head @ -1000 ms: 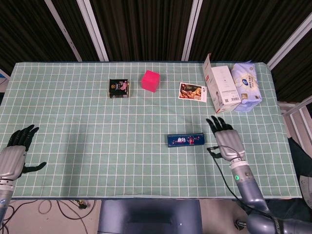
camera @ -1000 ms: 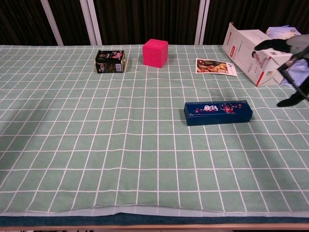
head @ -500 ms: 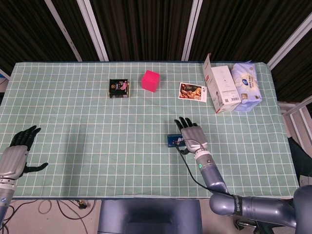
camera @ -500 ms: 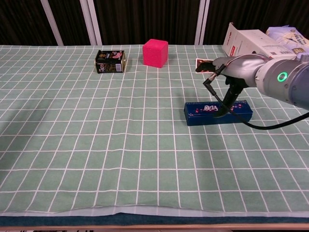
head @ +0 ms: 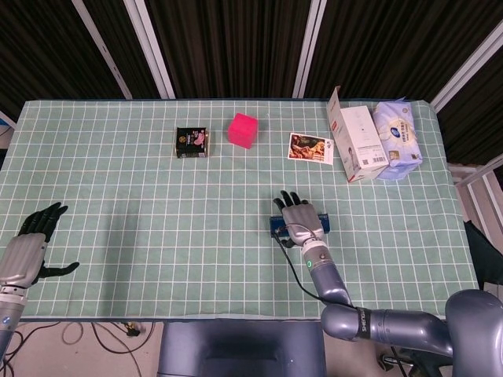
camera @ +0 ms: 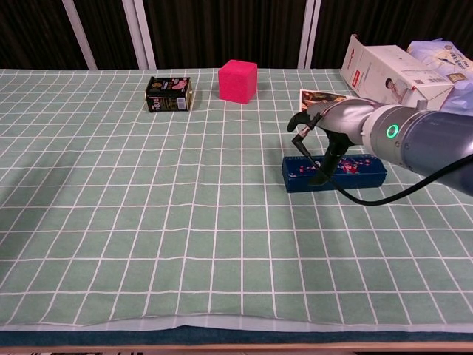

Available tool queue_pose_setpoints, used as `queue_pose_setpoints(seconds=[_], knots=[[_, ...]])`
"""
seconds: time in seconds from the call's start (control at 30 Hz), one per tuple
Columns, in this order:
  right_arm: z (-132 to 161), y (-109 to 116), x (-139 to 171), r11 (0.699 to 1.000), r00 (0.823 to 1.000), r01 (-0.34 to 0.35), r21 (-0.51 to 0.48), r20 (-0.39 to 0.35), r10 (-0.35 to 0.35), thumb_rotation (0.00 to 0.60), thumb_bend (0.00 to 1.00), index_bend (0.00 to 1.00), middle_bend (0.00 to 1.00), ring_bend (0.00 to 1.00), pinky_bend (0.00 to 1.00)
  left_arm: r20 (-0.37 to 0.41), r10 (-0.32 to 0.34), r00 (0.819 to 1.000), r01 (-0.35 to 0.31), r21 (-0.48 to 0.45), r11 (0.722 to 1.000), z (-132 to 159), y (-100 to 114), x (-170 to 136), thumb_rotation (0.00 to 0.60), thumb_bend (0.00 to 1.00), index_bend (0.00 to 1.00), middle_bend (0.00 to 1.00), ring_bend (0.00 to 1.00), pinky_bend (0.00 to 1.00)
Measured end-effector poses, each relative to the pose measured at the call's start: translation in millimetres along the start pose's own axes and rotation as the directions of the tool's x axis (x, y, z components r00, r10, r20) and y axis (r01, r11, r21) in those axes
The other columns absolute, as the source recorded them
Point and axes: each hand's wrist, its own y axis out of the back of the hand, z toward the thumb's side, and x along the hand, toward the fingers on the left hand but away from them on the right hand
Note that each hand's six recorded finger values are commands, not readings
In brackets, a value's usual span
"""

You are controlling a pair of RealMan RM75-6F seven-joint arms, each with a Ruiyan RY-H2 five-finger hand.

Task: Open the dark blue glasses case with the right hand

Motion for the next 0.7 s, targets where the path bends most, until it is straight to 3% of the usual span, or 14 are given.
queue_pose_setpoints(seconds=[0.1,0.27,0.7], knots=[[-2,-2,-2,1.0,1.0,-0.001,0.015,0.003,0.001,0.6,0.3,0.18,0.0,0.0,0.23,-0.001,0.0,1.0,0.0,-0.002,1.0,0,0,0,0.6,0.0,0.0,0.0,0.0,0.0],[-4,-4,-4,1.0,1.0,0.0,0.028,0.004,0.0,0.6,0.44,0.22,0.0,0.0,0.23,-0.002,-0.004,1.0,0.004,-0.003,1.0,1,-1,0,0.6,0.0,0.0,0.0,0.0,0.0],[-5,-13,-5,0.999,1.0,-0.022,0.025,0.015,0.021,0.6,0.46,0.22,0.0,0.0,0.23,-0.006,-0.005,1.0,0.005,-0.008,1.0,1,-1,0,0.6,0.0,0.0,0.0,0.0,0.0]])
